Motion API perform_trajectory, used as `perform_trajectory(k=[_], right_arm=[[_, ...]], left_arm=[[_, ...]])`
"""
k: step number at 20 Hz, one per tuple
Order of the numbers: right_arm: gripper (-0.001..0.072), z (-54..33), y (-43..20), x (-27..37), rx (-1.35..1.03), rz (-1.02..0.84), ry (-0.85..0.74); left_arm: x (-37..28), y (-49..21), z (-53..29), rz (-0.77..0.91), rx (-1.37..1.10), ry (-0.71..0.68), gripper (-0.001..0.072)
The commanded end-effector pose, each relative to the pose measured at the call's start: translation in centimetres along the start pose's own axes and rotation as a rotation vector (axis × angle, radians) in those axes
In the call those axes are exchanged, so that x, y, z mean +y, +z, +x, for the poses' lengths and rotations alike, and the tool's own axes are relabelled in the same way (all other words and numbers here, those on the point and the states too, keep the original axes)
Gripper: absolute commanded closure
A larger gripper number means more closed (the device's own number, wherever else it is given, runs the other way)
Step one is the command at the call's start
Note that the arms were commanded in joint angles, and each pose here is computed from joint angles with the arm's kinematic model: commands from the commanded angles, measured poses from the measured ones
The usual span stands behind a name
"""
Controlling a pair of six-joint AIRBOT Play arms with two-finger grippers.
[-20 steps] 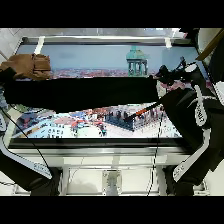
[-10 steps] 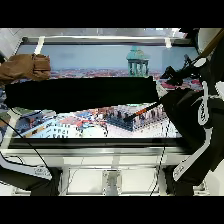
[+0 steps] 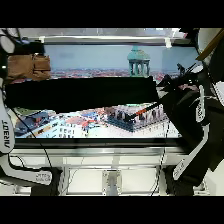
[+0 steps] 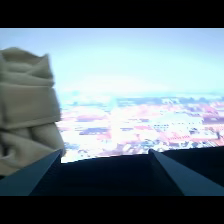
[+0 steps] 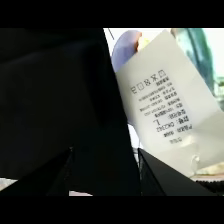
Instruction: Fold the clothes and pants, and hang the long-sleeved shirts on hangers.
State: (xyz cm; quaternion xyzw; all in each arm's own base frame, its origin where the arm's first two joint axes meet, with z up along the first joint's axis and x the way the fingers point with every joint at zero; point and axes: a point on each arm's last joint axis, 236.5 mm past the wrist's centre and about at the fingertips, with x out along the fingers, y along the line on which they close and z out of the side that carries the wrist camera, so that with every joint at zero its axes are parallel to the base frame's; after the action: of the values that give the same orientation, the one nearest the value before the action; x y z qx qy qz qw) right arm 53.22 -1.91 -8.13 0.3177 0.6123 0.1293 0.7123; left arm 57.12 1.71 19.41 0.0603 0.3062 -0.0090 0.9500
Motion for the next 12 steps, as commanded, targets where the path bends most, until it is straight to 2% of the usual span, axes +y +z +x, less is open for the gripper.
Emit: perform_trajectory(k=[1,6,12], right_arm=[[0.0247,1.4,-0.8,-0.3,0.045,-0.017,0.012],[0.0258,2.7,-0.9,-0.4,0.051,-0.028,-0.012],[0.0259,4.4,-2.1,2.3,0.096,-0.096,0.014]], left_arm=[[-5.4,0.0,0.6,0.112,0.006,-0.078,0.0099],[-8.2,-0.5,1.2,0.138,0.019,-0.117,0.0099],[-9.7,-2.2,3.3,0.149,0.063,-0.141,0.0099]])
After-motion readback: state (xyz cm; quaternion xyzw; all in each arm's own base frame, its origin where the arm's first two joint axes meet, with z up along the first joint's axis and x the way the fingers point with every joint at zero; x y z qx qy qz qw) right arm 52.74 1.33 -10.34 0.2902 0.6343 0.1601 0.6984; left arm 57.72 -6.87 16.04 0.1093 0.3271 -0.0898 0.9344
